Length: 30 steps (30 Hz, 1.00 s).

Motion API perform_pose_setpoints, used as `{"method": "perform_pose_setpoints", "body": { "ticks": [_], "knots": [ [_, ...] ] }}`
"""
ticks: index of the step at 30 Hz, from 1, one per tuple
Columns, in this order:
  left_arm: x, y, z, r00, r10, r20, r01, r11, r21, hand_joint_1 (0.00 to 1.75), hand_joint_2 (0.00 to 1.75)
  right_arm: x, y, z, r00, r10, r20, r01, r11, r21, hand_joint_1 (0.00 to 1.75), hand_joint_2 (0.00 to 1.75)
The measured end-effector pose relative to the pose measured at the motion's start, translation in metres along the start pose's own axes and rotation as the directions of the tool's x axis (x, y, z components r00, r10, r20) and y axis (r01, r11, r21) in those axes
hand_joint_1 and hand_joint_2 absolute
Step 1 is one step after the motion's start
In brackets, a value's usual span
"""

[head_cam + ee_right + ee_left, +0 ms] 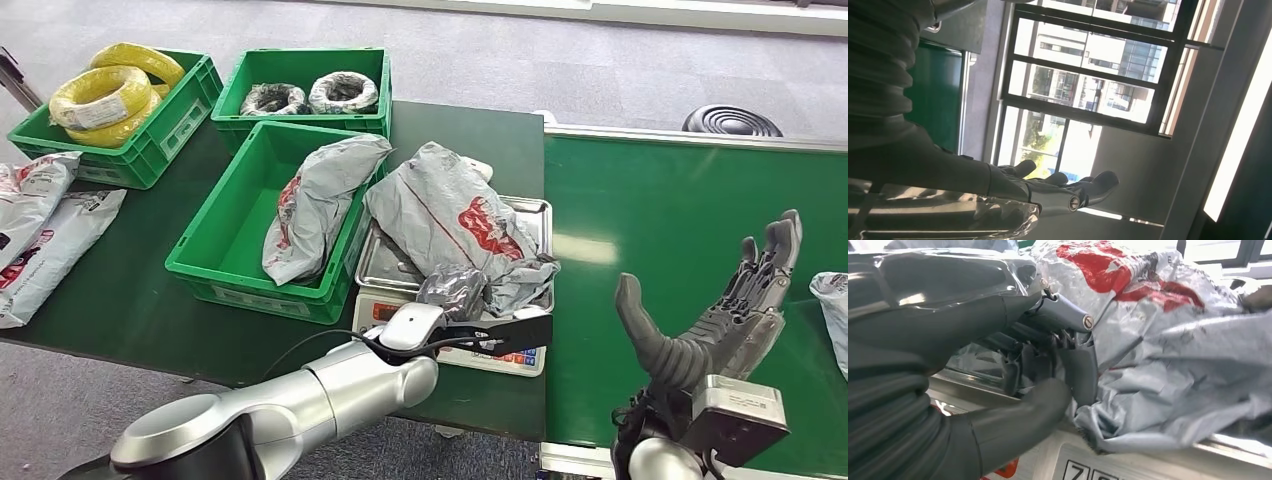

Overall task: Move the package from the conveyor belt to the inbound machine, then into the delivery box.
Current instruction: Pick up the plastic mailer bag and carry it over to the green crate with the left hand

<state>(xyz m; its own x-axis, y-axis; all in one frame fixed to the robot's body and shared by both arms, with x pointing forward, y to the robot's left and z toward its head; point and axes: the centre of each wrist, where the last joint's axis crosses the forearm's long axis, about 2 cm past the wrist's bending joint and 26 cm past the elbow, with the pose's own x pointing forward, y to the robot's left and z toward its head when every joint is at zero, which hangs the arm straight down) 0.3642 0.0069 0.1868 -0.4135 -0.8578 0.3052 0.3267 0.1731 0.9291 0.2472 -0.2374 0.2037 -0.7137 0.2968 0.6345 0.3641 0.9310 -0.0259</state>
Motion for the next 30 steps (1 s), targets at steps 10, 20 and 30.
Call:
{"method": "perform_pose_setpoints", "body": {
  "ticks": [10, 20, 30],
  "knots": [
    [-0.004, 0.015, -0.004, 0.996, 0.091, 0.003, -0.091, 0.995, 0.033, 1.74, 1.75, -0.003, 0.004, -0.003, 1.0, -0.006, -0.01, 0.006, 1.0, 0.015, 0.0, 1.75],
    [-0.007, 0.018, -0.006, 0.994, 0.108, -0.007, -0.108, 0.993, 0.048, 1.73, 1.75, -0.006, 0.007, -0.008, 1.0, -0.012, -0.01, 0.012, 1.0, 0.023, 0.0, 1.75],
    [-0.011, 0.032, -0.007, 0.973, 0.213, 0.089, -0.229, 0.937, 0.263, 0.0, 1.75, -0.007, 0.008, -0.011, 1.0, -0.012, -0.014, 0.012, 1.0, 0.023, 0.0, 1.75]
  ]
}}
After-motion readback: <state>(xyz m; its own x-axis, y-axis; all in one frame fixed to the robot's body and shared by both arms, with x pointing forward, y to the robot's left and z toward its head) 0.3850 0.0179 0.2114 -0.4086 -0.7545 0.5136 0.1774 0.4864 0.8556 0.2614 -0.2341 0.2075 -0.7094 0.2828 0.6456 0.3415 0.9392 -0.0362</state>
